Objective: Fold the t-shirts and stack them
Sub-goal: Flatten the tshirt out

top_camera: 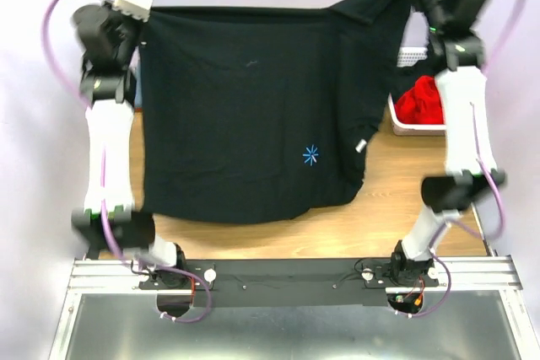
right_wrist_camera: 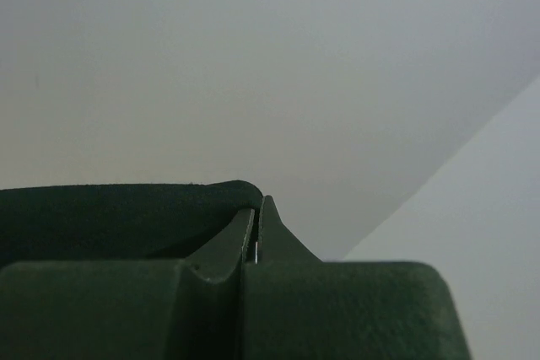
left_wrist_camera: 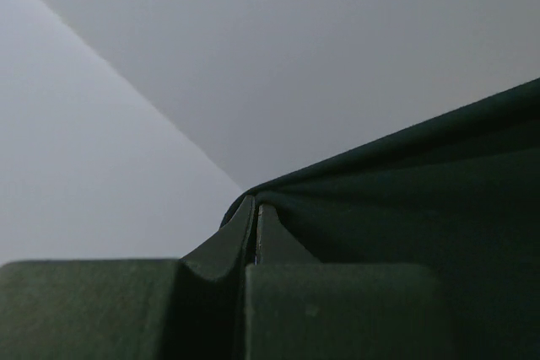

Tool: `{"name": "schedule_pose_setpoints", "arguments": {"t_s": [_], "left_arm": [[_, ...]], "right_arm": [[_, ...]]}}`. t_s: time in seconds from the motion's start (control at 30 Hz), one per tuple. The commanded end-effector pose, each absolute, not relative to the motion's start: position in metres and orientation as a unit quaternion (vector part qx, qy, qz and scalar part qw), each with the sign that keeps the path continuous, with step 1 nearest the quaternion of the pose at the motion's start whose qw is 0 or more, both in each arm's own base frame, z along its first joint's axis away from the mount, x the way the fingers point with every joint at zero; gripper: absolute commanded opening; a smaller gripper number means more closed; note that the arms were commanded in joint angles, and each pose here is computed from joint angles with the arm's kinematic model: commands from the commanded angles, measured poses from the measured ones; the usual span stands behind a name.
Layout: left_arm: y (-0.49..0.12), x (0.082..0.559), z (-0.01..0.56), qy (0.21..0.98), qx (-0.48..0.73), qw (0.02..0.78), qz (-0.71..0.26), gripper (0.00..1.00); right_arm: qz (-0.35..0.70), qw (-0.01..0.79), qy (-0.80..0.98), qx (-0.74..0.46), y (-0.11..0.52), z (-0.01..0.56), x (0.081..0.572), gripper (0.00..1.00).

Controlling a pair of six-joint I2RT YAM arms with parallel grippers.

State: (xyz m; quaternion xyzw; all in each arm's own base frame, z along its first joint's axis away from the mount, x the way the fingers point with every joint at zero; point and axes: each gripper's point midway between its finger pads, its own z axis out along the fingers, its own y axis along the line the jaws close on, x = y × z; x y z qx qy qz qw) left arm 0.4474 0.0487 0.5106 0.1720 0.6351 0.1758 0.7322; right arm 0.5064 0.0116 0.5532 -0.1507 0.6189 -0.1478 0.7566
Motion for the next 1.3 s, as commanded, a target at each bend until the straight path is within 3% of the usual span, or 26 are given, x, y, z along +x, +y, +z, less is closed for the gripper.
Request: {"name": "schedule_pose_setpoints", "arguments": {"t_s": [0.0,0.1,0.17,0.27,0.3,0.4,0.47,0.67,0.87,1.0,1.27], "left_arm": [[0.048,0.490,0.511,0.642,0.150,0.737,0.149,0.00],[0.058,0.519,0.549,0.619,0.093,0.768,0.138,0.00],[0.067,0.522,0.579,0.591,0.048,0.792,0.141,0.00],[0.077,0.508,0.636,0.509,0.007,0.846,0.158,0.00],[0.076,0.493,0.657,0.466,-0.001,0.870,0.160,0.00],[0.077,0.454,0.686,0.394,-0.015,0.903,0.172,0.00],[0.074,0.459,0.677,0.379,-0.006,0.909,0.173,0.00],[0.071,0.505,0.606,0.454,0.024,0.876,0.161,0.00],[0.056,0.540,0.468,0.569,0.114,0.801,0.149,0.00],[0.058,0.531,0.382,0.634,0.148,0.742,0.163,0.00],[0.055,0.527,0.325,0.703,0.223,0.656,0.161,0.00]], "right_arm": [[-0.169,0.768,0.609,-0.104,-0.007,0.559,0.539,0.01],[-0.182,0.781,0.594,-0.071,-0.015,0.559,0.569,0.01],[-0.200,0.810,0.549,-0.040,-0.024,0.592,0.561,0.01],[-0.209,0.845,0.493,-0.014,-0.032,0.622,0.549,0.01],[-0.213,0.876,0.433,0.003,-0.033,0.657,0.524,0.01],[-0.223,0.902,0.370,0.021,-0.038,0.682,0.504,0.01],[-0.230,0.909,0.348,0.027,-0.041,0.692,0.494,0.01],[-0.226,0.889,0.398,-0.003,-0.040,0.649,0.530,0.01],[-0.179,0.806,0.552,-0.116,-0.011,0.494,0.568,0.01],[-0.176,0.753,0.616,-0.150,-0.010,0.426,0.549,0.01],[-0.157,0.705,0.665,-0.187,-0.004,0.381,0.522,0.01]]}}
